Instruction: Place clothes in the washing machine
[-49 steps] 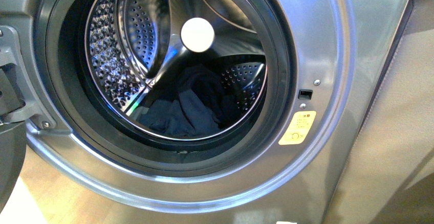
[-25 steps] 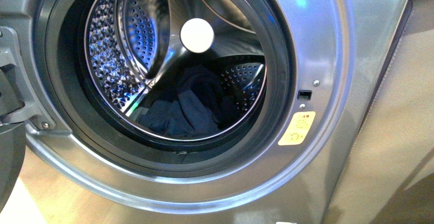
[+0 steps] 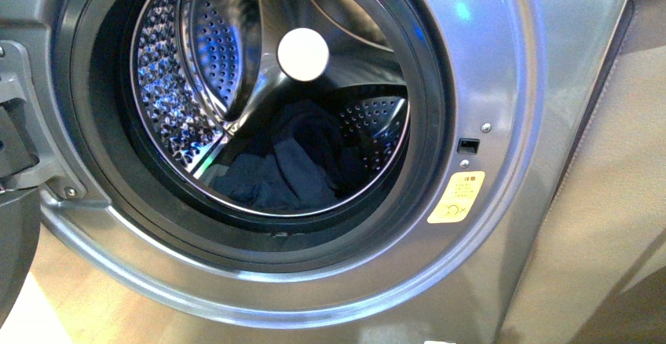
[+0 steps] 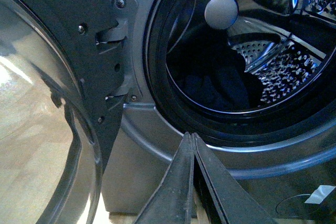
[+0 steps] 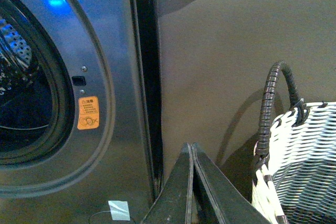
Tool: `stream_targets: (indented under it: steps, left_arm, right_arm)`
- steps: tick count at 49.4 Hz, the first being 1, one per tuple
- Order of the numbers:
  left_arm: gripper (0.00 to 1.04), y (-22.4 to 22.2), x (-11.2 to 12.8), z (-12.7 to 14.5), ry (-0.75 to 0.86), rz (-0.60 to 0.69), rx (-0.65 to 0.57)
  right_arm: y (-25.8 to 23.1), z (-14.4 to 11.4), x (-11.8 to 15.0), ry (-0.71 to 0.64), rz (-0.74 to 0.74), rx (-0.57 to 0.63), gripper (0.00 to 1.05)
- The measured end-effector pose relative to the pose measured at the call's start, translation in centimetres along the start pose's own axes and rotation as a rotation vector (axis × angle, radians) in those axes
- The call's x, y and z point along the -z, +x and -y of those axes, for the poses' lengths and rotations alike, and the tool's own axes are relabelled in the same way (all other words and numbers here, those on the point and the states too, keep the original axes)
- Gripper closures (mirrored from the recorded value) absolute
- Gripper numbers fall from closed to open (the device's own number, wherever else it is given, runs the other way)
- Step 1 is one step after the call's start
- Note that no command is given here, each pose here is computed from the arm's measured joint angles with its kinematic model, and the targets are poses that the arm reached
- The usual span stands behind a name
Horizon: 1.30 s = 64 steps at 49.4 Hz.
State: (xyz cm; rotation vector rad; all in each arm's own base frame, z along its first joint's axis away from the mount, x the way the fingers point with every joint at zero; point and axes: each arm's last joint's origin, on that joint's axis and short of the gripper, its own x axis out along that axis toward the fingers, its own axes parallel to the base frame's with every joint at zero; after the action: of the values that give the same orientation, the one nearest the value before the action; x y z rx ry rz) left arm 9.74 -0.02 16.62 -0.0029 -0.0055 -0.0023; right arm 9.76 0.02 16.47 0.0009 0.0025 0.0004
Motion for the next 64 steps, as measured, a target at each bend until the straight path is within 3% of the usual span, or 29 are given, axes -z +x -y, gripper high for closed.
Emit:
stream_targets:
  steps: [21, 48, 64]
  left_arm:
    - [1.0, 0.0, 0.0, 0.0, -0.002, 0.0, 0.0]
    - [0.06, 0.0, 0.0, 0.0, 0.0, 0.0, 0.0]
    - [0.07, 0.0, 0.0, 0.0, 0.0, 0.0, 0.0]
  right_arm:
    - [0.0, 0.0, 0.0, -0.001, 0.0, 0.0, 0.99]
    - [0.0, 0.0, 0.0, -0.001, 0.0, 0.0, 0.07]
    - [0.0, 0.0, 0.0, 0.0, 0.0, 0.0, 0.07]
